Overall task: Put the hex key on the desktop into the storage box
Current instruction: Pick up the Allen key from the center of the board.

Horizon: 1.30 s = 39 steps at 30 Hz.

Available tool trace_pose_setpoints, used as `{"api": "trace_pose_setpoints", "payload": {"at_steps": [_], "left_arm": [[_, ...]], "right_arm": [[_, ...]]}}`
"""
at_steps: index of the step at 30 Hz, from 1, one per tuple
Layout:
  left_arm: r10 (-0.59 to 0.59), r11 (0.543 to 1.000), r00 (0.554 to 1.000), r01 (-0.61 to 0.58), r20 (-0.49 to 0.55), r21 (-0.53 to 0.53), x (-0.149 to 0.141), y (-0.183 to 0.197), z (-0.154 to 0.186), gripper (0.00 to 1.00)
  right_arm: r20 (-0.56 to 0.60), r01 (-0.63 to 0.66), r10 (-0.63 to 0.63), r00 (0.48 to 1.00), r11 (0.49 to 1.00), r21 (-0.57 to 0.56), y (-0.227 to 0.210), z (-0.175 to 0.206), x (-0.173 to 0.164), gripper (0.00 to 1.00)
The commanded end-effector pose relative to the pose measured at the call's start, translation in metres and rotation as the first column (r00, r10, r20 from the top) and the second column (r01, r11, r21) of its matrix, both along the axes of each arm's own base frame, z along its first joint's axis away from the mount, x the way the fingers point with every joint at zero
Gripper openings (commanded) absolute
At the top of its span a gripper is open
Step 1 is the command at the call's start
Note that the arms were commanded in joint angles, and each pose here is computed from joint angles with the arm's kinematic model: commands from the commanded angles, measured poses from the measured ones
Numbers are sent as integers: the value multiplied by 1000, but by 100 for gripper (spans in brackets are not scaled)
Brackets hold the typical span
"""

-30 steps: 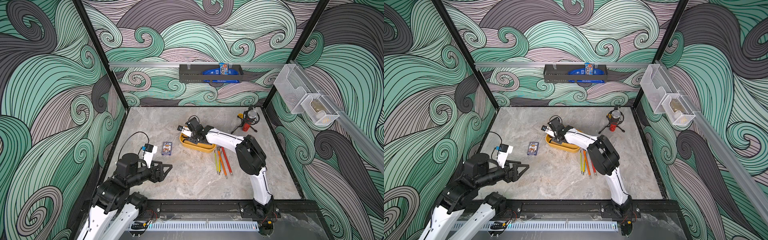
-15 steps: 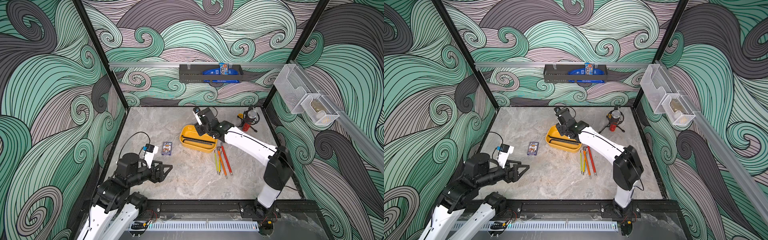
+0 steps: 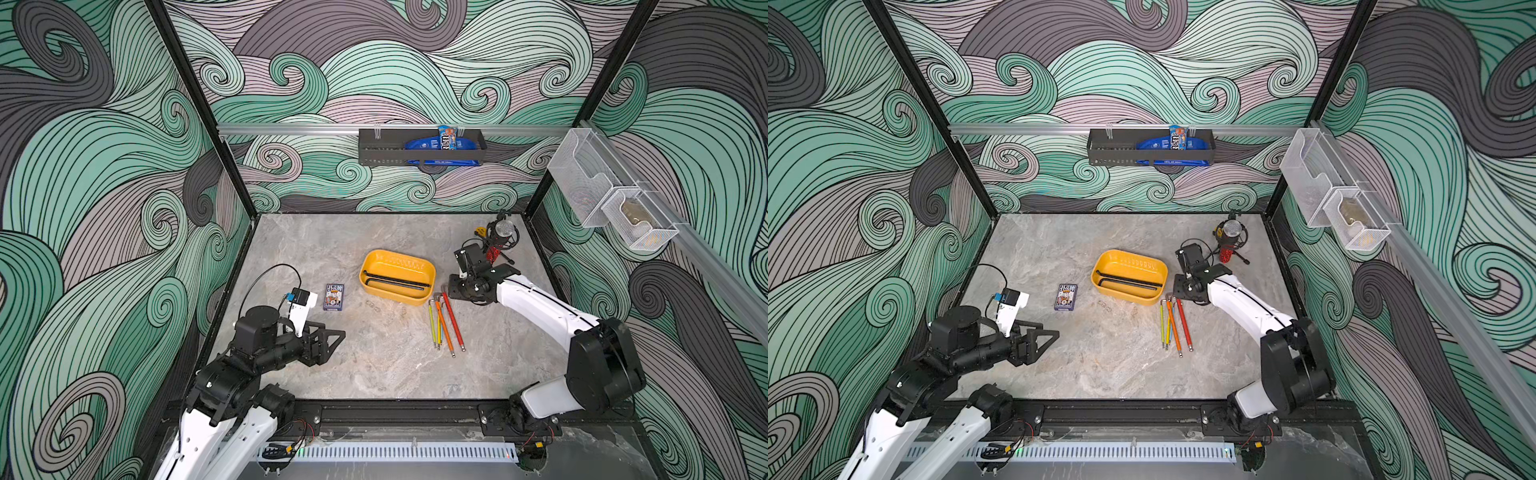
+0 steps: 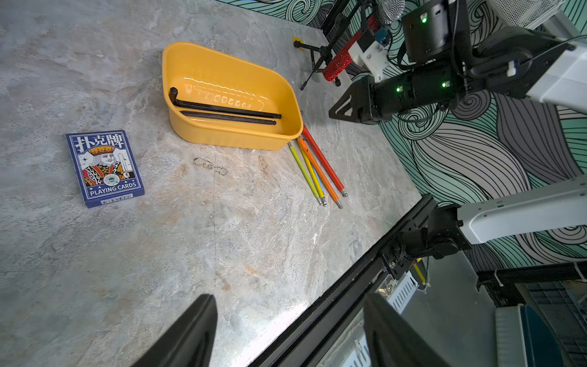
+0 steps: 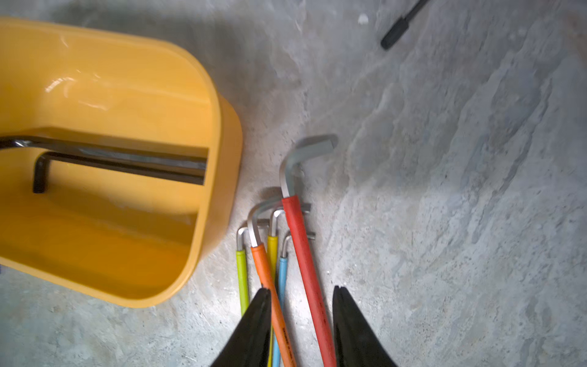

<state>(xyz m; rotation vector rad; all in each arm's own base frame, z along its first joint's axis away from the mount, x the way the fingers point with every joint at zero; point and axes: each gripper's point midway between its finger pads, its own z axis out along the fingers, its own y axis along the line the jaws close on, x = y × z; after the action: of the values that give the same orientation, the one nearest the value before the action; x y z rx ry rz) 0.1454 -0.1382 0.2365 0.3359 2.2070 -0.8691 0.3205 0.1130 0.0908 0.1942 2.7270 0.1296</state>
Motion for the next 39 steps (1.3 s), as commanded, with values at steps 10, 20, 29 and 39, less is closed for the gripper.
{"api": "trace_pose_setpoints", "payload": {"at_steps": [10,20,29,39], "left_arm": [[27,1000,1000,-27,8,6,-1,5,0,76],[25,1000,1000,-25,5,11,0,4,1,76],[24,1000,1000,-24,4,13,2,4,0,75],[23,1000,1000,-23,2,13,2,3,0,75]], "right_arm": [[-140,-173,170,976,985,-11,6,-41,-10,38],[-198,-266,252,947,963,-49,8,-61,-5,37],[-248,-298,269,931,950,-89,2,-72,-13,34],[-289,-328,287,913,939,-101,6,-87,-14,27]]}}
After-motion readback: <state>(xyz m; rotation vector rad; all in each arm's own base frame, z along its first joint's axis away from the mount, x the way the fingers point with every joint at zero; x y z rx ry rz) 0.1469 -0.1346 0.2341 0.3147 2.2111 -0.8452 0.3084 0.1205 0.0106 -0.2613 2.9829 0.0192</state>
